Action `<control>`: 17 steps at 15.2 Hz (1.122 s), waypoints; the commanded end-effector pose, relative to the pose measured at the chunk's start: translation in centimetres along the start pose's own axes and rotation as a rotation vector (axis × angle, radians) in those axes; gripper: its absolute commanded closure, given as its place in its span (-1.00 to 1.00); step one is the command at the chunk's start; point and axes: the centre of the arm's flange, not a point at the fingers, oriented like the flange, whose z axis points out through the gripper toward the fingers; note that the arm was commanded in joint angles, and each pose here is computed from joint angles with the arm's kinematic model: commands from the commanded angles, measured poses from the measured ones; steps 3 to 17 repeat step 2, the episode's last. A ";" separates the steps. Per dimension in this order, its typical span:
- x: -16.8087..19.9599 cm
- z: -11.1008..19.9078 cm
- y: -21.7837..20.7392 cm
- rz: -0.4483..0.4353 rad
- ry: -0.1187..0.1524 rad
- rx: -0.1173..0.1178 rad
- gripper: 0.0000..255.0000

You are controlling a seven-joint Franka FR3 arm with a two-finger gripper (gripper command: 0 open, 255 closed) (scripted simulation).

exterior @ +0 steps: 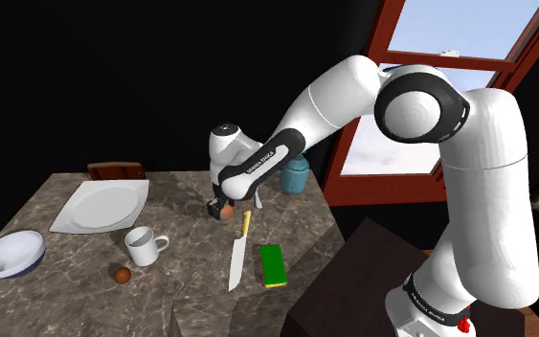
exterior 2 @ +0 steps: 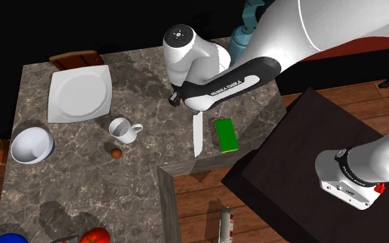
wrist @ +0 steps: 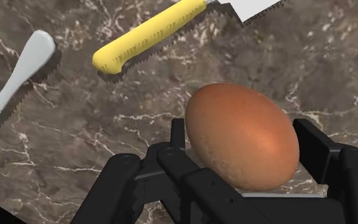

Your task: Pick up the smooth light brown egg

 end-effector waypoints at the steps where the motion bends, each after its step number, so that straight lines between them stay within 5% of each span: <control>1: -0.1 -0.7 0.0 0.000 0.000 0.000 1.00; 17: -0.1 -0.7 0.0 0.000 0.000 0.000 1.00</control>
